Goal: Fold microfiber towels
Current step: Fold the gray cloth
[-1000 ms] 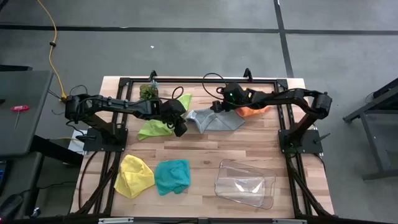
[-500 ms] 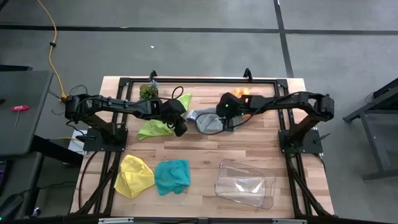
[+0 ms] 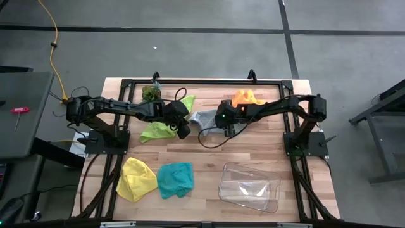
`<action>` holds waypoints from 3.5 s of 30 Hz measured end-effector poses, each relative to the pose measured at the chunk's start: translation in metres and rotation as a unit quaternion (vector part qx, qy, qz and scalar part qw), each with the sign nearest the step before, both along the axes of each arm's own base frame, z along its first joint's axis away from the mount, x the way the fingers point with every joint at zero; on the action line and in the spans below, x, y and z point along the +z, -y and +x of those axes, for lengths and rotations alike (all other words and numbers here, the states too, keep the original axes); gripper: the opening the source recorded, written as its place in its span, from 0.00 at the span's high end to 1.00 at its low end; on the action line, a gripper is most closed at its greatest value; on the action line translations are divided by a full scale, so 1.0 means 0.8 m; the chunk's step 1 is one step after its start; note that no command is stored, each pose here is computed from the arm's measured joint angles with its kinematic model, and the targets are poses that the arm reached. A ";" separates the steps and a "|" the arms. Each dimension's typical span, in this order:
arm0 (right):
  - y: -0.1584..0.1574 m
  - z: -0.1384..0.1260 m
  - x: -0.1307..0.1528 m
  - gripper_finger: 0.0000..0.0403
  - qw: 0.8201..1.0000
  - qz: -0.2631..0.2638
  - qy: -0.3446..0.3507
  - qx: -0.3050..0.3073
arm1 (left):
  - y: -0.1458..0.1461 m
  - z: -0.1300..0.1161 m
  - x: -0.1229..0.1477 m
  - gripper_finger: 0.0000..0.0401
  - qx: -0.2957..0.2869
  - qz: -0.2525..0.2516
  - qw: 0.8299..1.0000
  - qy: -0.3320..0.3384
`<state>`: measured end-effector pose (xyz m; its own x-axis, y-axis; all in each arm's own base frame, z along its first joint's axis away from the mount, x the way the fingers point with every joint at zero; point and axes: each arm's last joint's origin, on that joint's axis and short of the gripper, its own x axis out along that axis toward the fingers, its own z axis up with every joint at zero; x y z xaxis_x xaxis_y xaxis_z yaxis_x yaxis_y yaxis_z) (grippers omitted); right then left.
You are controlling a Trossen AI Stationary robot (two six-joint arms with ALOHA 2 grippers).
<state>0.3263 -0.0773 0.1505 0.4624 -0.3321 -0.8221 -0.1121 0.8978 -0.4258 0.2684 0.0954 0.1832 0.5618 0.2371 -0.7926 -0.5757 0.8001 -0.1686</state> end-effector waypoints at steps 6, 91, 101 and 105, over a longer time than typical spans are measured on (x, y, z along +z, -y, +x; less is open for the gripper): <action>0.003 0.001 0.001 0.65 1.000 -0.007 0.004 -0.007 | 0.000 0.000 0.000 1.00 0.000 0.000 1.000 0.000; -0.053 -0.189 0.251 1.00 0.886 0.269 0.341 -0.162 | 0.001 -0.060 0.220 1.00 -0.142 0.211 0.964 0.079; -0.089 -0.172 0.213 1.00 0.906 0.314 0.236 -0.160 | 0.067 -0.023 0.163 1.00 -0.237 0.163 0.958 0.003; -0.114 -0.162 0.191 1.00 0.906 0.343 0.194 -0.158 | 0.101 -0.003 0.128 1.00 -0.248 0.117 0.962 -0.013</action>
